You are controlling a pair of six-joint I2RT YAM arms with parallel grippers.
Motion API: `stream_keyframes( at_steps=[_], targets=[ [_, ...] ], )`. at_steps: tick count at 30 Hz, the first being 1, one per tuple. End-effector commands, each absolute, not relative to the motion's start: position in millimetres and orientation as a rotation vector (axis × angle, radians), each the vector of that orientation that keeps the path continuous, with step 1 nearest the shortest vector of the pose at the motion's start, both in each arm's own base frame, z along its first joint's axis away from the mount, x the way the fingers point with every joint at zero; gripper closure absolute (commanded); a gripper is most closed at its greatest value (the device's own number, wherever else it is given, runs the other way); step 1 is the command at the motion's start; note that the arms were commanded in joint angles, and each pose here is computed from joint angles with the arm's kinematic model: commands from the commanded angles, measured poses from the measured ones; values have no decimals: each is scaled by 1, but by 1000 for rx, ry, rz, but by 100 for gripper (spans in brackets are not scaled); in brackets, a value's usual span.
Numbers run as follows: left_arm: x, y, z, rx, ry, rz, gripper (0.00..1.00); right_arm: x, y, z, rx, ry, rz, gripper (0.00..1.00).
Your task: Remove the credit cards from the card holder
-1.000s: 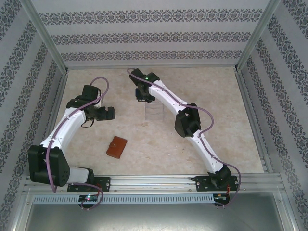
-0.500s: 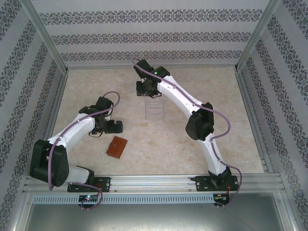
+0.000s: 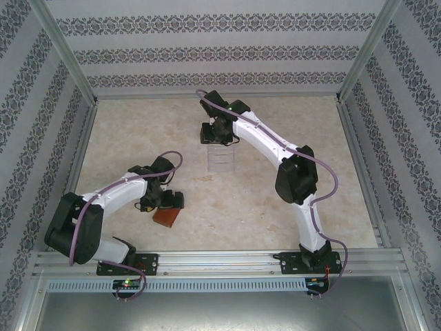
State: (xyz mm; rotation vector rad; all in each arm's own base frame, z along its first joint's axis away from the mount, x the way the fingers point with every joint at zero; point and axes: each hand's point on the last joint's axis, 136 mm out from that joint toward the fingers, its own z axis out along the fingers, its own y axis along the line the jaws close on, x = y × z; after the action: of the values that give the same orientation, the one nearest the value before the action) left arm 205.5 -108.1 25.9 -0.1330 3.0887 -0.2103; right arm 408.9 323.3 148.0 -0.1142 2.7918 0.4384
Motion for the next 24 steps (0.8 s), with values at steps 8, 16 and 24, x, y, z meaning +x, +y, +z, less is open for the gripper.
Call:
stream_keyframes(
  at_steps=[8, 16, 24],
  targets=[
    [184, -133, 22, -57, 3163, -266, 0, 398, 321, 162, -147, 2764, 490, 57],
    [181, -135, 19, -40, 3175, -139, 2, 394, 318, 158, -149, 2768, 485, 57],
    [186, -138, 10, -19, 3199, -64, 8, 390, 302, 155, -135, 2774, 452, 57]
  ],
)
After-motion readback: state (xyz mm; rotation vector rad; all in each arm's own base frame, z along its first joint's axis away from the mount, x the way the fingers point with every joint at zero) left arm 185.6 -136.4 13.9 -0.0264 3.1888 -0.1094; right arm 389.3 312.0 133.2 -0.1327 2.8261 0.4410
